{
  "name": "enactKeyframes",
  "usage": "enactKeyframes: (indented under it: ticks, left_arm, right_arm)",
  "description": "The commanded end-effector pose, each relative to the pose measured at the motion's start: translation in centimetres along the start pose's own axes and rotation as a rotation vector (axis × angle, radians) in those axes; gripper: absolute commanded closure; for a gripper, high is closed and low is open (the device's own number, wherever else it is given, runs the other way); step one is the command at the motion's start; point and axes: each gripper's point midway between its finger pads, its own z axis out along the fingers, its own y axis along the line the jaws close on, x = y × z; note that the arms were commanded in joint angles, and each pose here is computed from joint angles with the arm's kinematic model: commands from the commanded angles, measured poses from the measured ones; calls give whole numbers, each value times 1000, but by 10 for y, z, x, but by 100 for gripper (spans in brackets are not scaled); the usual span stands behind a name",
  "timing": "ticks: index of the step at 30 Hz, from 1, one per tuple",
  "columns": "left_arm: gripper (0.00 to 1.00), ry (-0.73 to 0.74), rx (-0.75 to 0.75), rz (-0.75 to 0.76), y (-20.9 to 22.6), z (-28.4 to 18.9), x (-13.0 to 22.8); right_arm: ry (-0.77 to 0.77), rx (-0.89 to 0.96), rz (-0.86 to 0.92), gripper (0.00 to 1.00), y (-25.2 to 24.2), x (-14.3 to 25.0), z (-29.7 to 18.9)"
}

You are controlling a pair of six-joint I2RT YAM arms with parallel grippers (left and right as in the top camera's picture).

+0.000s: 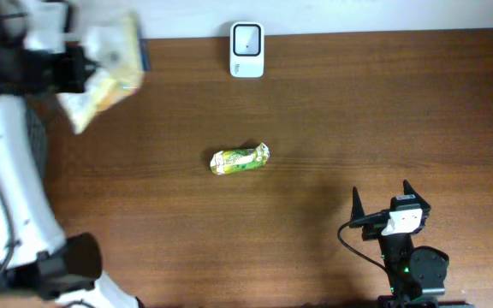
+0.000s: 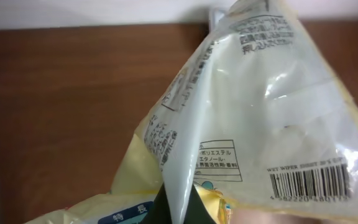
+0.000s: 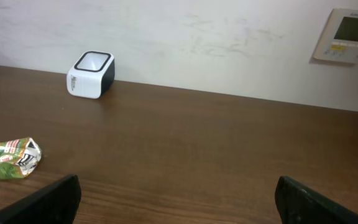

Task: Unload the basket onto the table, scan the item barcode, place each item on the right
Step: 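Place the white-yellow bag beside the snack pack and release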

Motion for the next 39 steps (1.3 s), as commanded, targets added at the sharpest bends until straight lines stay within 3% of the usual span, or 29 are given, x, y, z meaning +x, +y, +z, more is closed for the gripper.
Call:
enactKeyframes:
  ticks: [1,6,10,15,18,20,25,29,30,31,32,33,36,39]
  left_arm:
    - [100,191,112,218,-57,92,17]
    - [100,448,298,461,-142,204,81]
    - [100,574,367,576,-200,241,128]
    - [100,562,391,619,-242,247,138]
    - [100,428,371,536,-266,272,114]
    - [100,411,385,546,-283,288,120]
    - [100,499,398,565,-296,301,153]
    - [100,507,361,575,-290,302,154]
    - [93,513,318,585,-282,304,154]
    - [76,522,282,593,-276,304,154]
    - [40,541,235,603,-267,304,157]
    - [30,555,210,604,-260,303,158]
    - [20,518,185,561,-251,290,137]
    - [20,301,152,488,-236,233,52]
  right_arm:
    - [4,-4,4,1,1,3,0]
    - [4,-4,5,1,1,3,0]
    - [4,-4,4,1,1,3,0]
    - [4,-4,4,1,1,3,0]
    - [4,-4,5,1,1,3,0]
    - [4,-4,5,1,1,3,0]
    - [4,-4,5,1,1,3,0]
    - [4,-4,4,1,1,3,0]
    - [4,-4,4,1,1,3,0]
    - [4,-4,4,1,1,3,0]
    - [4,-4,5,1,1,3,0]
    - [4,-4,5,1,1,3,0]
    - [4,-4,5,1,1,3,0]
    - [4,-4,5,1,1,3,0]
